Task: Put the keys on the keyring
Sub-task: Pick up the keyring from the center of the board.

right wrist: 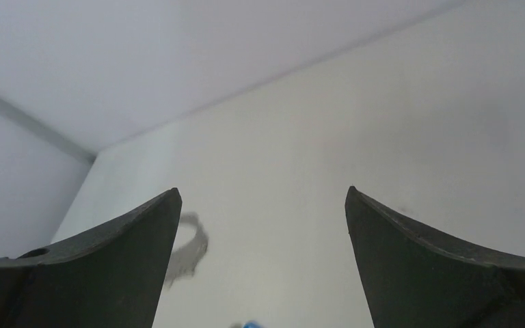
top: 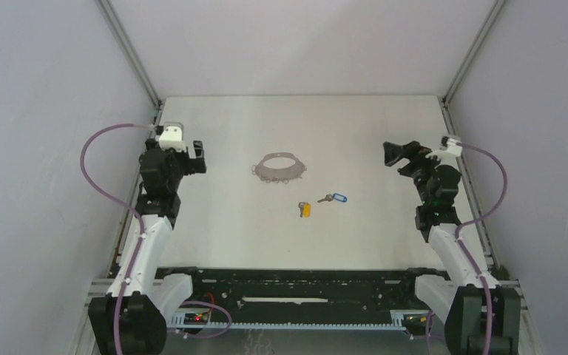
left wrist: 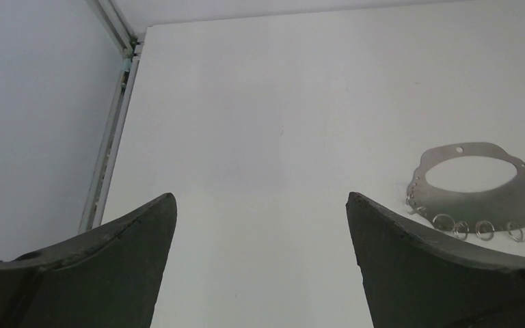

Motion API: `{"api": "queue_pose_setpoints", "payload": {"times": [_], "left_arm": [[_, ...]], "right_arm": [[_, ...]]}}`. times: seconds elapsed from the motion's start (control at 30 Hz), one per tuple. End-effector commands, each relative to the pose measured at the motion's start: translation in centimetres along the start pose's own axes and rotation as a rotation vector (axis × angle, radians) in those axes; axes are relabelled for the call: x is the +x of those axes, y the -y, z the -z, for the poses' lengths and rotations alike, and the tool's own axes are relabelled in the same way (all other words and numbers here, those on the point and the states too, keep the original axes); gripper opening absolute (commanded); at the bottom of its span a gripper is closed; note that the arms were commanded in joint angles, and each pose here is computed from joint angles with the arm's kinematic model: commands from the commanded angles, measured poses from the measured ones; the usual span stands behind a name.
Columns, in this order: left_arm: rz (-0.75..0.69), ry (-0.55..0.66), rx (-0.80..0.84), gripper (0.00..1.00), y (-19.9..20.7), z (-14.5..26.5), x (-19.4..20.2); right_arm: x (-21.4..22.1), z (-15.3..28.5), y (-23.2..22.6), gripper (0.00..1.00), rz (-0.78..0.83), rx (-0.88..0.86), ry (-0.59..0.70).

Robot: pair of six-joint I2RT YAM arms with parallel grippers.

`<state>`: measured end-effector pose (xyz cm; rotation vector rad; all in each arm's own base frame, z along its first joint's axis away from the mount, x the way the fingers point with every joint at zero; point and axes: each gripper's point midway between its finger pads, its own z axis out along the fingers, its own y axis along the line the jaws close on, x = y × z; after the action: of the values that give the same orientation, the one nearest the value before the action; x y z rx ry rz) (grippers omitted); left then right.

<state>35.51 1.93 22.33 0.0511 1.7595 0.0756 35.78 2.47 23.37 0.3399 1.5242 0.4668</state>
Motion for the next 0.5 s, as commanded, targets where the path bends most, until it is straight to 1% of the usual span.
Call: {"api": "queue_pose_setpoints", "payload": {"times": [0.0,0.03,0.07,0.1,0.17,0.27,0.37,0.47], "left_arm": [[-0.058,-0.178,0.136,1.0,1.8,2.0,1.9],[-0.068,-0.188,0.164,1.0,2.2,2.1,1.9],[-0.086,-0.201,0.205,1.0,2.8,2.3,2.1],[-0.105,-0.213,0.245,1.0,3.3,2.4,2.3],[-0.123,-0.226,0.302,1.0,4.2,2.6,2.4],[-0.129,-0.255,0.345,1.0,4.8,2.4,2.5],[-0.141,-0.295,0.384,1.0,5.5,2.0,2.7],[-0.149,-0.311,0.409,1.0,6.0,1.7,3.0]], "right_arm": [[5.4,0.4,-6.6,1.0,-0.096,-0.24,-0.282],[6.5,-0.2,-7.1,1.0,-0.027,-0.195,-0.337],[7.6,-0.6,-8.3,1.0,0.063,-0.185,-0.387],[8.9,-1.0,-9.5,1.0,0.137,-0.184,-0.43],[10.4,-1.9,-12.4,1.0,0.243,-0.227,-0.474],[14.0,-3.1,-14.5,0.97,0.333,-0.293,-0.556],[16.9,-4.4,-15.9,0.89,0.359,-0.357,-0.638],[19.0,-5.8,-16.4,0.78,0.368,-0.386,-0.685]]}}
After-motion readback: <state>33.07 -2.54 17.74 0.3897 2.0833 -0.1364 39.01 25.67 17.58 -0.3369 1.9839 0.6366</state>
